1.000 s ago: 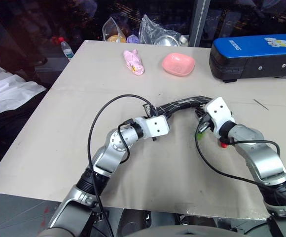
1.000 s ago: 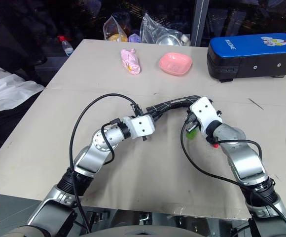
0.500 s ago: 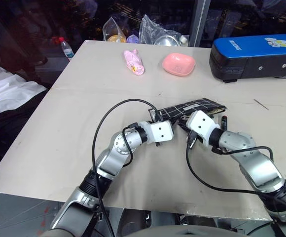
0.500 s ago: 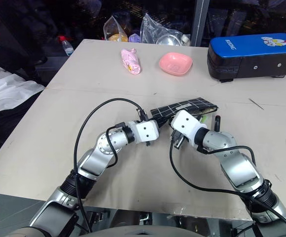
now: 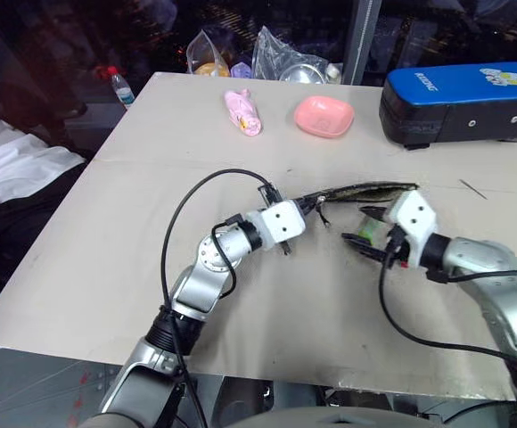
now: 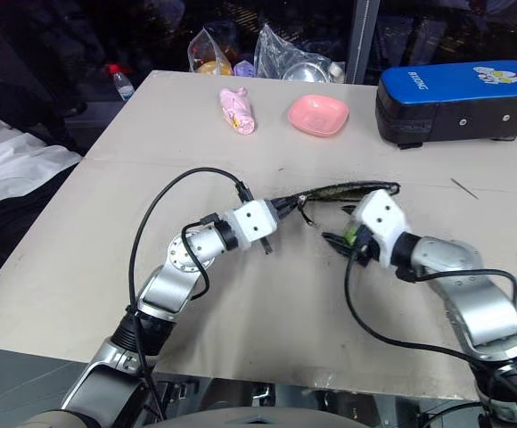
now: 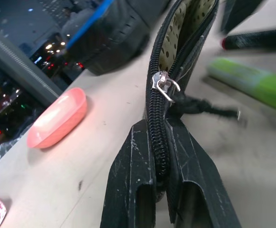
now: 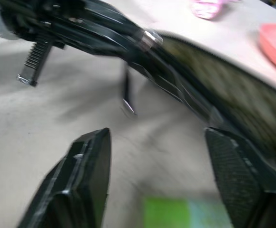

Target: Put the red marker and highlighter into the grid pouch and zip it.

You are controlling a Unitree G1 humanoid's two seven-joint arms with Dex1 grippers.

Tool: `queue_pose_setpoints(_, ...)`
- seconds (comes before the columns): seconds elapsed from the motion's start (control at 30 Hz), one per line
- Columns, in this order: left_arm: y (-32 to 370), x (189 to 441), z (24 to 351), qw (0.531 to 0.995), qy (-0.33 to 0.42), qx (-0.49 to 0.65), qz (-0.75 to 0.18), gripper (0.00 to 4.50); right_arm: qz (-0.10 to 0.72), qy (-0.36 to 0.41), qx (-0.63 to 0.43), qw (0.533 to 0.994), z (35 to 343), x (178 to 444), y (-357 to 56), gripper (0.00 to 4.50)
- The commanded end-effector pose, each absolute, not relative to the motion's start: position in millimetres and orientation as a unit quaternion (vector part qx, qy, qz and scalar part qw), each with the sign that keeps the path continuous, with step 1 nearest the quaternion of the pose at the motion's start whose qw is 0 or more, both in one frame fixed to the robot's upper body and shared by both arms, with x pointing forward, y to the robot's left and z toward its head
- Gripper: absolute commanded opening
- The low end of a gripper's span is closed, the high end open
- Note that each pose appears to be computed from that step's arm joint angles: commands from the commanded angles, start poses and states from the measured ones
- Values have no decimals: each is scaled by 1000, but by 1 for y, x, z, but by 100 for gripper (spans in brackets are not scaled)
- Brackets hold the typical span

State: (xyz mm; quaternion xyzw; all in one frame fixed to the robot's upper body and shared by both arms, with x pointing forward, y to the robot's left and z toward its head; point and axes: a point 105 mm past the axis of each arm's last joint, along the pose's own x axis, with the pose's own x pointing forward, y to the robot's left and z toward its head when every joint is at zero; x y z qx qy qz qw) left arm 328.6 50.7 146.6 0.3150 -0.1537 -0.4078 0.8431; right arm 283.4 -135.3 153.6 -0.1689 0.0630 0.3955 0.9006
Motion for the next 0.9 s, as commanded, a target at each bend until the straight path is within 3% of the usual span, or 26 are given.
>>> queue_pose_setpoints(0.03, 58, 327, 170, 847, -179, 304, -399, 0, 298, 65, -163, 938, 161, 297, -175, 311)
queue_pose_setpoints(0.3, 69, 326, 171, 852, -147, 298, -405, 0, 149, 156, -120, 969, 117, 301, -208, 311)
queue_pose_setpoints(0.6, 67, 326, 168, 854, -139, 298, -402, 0, 76, 246, -81, 963, 80, 282, -211, 311)
queue_pose_setpoints(0.8, 66, 327, 164, 856, -135, 298, -401, 0, -9, 210, -101, 972, 100, 296, -242, 47)
queue_pose_setpoints(0.83, 66, 328, 164, 856, -135, 298, -401, 0, -12, 206, -102, 973, 103, 297, -244, 26)
queue_pose_setpoints(0.9, 65, 328, 164, 856, -135, 297, -401, 0, -1, 195, -116, 974, 113, 299, -247, 27)
